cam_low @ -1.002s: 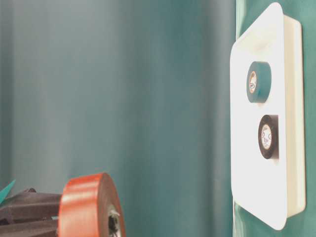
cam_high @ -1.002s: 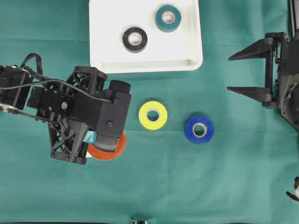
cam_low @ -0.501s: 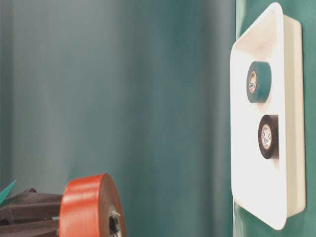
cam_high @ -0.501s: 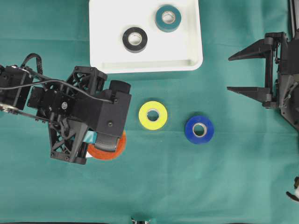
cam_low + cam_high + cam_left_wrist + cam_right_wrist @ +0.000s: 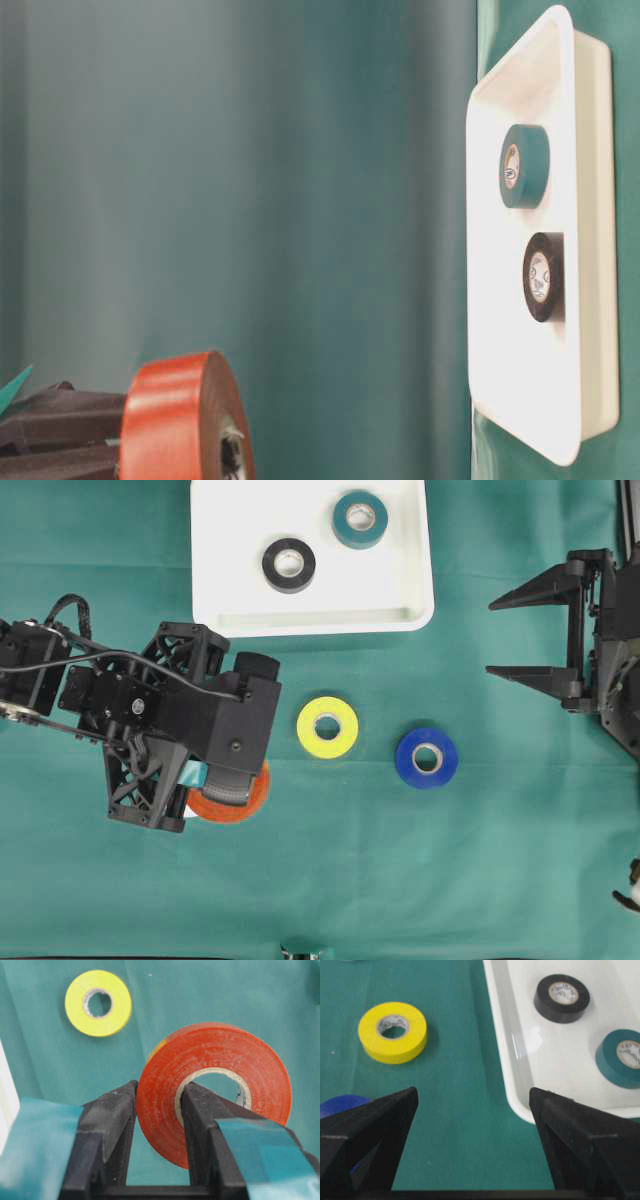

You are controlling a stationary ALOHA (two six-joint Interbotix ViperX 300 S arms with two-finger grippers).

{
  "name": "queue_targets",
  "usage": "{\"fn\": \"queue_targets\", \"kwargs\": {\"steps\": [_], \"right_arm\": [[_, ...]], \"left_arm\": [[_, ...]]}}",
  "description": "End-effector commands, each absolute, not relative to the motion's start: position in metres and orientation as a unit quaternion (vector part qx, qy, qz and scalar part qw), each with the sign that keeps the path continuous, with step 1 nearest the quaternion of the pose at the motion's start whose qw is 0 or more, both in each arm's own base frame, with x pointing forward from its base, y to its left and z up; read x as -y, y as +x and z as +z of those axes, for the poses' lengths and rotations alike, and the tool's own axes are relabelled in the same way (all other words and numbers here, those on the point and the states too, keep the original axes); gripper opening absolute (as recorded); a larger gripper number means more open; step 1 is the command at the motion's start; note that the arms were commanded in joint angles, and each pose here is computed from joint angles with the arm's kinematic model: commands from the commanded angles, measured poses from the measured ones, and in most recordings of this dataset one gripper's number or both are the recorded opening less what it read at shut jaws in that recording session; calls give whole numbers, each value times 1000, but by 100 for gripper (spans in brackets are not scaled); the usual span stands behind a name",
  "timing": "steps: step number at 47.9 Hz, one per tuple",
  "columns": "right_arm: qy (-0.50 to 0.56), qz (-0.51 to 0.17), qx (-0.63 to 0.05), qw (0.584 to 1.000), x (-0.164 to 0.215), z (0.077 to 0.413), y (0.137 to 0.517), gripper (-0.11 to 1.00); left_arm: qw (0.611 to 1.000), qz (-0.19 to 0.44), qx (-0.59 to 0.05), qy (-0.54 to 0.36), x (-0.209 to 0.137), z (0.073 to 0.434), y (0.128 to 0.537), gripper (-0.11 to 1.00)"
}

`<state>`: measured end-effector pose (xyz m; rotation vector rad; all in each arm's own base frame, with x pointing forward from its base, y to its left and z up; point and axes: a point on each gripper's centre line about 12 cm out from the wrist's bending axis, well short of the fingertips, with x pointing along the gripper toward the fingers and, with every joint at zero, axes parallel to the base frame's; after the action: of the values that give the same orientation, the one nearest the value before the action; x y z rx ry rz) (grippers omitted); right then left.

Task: Pick up the tape from a random location and place it into the white case.
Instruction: 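Lower the left gripper into the orange-red roll's hole and grip, then lift the orange-red roll and carry it to the white tray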

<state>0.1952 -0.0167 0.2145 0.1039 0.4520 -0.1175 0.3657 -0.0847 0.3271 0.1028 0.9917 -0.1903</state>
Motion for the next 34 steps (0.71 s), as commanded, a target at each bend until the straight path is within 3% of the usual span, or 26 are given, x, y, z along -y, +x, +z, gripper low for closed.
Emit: {"fn": "queue_targets", "kwargs": {"steps": [1,25,34], "right_arm": [[51,-58,-210,975,17,225,200,90],[51,-58,-210,975,17,225,200,90],[49,-58,-211,974,17,225,200,90]], "left_arm": [[886,-92,-451,47,84,345,363,22],[886,-91,-452,47,83,345,362,22],[889,-72,-451,36,67,337,367,22]]}}
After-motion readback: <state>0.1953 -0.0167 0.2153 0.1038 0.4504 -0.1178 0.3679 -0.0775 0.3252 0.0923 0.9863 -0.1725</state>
